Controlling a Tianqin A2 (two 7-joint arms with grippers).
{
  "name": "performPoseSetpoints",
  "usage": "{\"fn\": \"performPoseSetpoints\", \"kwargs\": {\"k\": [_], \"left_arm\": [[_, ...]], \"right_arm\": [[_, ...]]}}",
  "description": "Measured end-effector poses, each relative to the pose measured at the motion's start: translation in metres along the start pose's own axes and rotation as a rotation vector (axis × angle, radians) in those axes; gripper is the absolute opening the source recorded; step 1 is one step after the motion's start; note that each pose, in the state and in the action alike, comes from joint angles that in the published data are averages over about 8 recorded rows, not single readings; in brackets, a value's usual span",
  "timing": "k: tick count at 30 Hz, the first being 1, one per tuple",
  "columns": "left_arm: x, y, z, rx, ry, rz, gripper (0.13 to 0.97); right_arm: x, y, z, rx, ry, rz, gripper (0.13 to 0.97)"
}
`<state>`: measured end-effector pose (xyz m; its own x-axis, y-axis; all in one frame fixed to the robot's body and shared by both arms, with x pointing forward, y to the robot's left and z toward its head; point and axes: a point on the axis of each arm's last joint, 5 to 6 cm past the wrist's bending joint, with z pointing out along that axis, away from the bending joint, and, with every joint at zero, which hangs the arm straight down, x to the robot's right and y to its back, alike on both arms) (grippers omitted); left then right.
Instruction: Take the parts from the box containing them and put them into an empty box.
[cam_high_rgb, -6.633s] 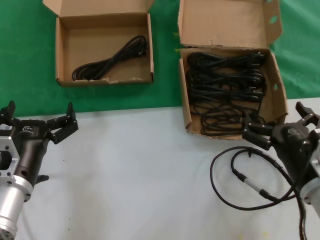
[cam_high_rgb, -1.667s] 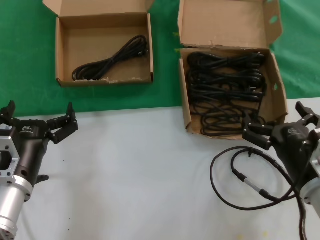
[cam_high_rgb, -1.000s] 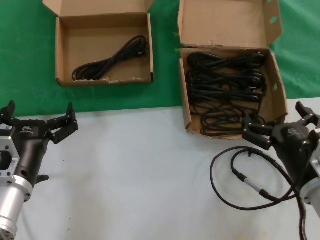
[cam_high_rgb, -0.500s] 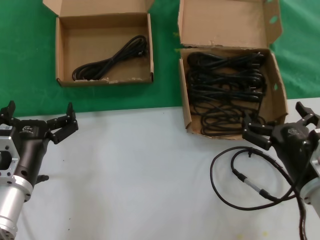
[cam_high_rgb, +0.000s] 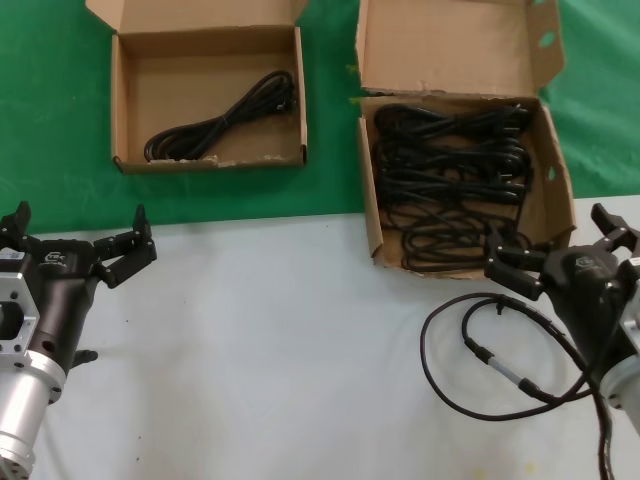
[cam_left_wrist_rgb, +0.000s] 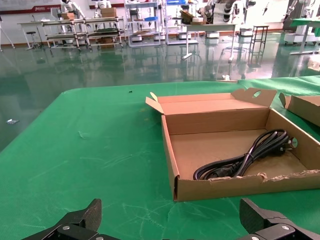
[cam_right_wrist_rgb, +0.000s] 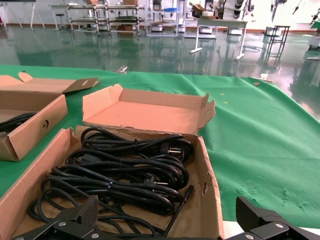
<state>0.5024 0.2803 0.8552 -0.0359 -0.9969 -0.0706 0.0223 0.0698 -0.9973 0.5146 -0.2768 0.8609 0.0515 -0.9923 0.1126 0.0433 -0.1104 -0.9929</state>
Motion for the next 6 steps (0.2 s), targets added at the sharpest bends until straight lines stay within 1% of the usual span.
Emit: {"fn": "performPoseSetpoints", "kwargs": {"k": [6], "left_arm": [[0.0000, 0.0000, 0.0000, 0.000, 0.000, 0.000, 0.966]], "right_arm": [[0.0000, 0.0000, 0.0000, 0.000, 0.000, 0.000, 0.966]]}}
